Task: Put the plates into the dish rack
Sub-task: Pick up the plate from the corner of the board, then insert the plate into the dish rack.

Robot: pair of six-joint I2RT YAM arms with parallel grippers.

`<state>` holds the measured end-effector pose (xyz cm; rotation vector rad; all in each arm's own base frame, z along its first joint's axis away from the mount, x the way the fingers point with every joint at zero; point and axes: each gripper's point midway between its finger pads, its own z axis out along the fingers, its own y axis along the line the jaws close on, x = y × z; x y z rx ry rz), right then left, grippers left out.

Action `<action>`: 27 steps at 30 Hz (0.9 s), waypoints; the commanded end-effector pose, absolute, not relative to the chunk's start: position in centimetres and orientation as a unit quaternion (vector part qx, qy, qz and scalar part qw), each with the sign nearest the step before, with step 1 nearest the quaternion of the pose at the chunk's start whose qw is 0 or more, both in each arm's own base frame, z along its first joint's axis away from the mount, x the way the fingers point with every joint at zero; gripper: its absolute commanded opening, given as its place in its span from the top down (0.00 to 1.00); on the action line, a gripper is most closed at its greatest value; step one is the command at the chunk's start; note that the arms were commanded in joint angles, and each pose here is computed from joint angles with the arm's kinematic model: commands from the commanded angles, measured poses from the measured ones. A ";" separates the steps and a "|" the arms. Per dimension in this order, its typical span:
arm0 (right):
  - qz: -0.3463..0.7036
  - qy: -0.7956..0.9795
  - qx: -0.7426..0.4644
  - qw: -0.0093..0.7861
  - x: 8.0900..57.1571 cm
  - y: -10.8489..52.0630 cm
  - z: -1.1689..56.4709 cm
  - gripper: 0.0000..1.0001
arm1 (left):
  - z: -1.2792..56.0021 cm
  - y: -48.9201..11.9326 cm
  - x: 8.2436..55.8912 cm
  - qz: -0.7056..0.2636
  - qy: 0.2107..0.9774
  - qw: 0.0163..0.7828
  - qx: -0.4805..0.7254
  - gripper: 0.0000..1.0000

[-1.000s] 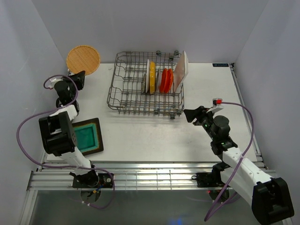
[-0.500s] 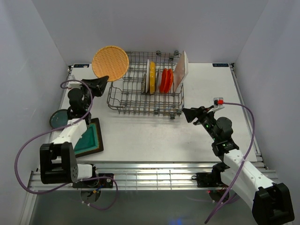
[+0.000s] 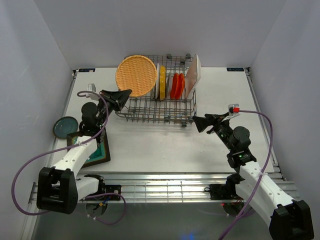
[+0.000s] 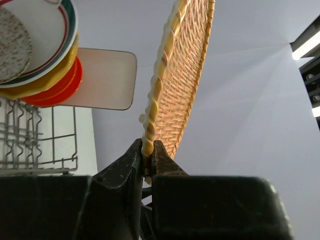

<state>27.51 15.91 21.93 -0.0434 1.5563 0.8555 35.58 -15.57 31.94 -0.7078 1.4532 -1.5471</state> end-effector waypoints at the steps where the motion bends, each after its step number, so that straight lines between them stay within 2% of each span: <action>1: 0.380 0.652 -0.034 0.656 27.3 16.1 23.9 0.07 | 30.8 -15.9 35.1 -0.618 0.594 0.436 -0.273 1.00; 2: 0.379 0.653 -0.032 0.655 27.4 16.0 23.8 0.02 | 30.4 -16.0 35.1 -0.616 0.598 0.435 -0.272 1.00; 5: 0.383 0.653 -0.033 0.652 27.3 16.2 23.8 0.10 | 29.4 -16.5 35.1 -0.617 0.611 0.420 -0.265 1.00; 15: 0.407 0.655 -0.037 0.636 27.2 17.1 23.7 0.10 | 28.6 -17.2 34.5 -0.623 0.624 0.414 -0.226 1.00; 21: 0.450 0.655 -0.056 0.604 27.5 19.1 26.1 0.10 | 27.2 -18.6 34.8 -0.639 0.644 0.368 -0.206 1.00; 27: 0.489 0.653 -0.066 0.574 28.3 20.8 27.1 0.10 | 26.5 -19.5 34.7 -0.646 0.648 0.354 -0.192 1.00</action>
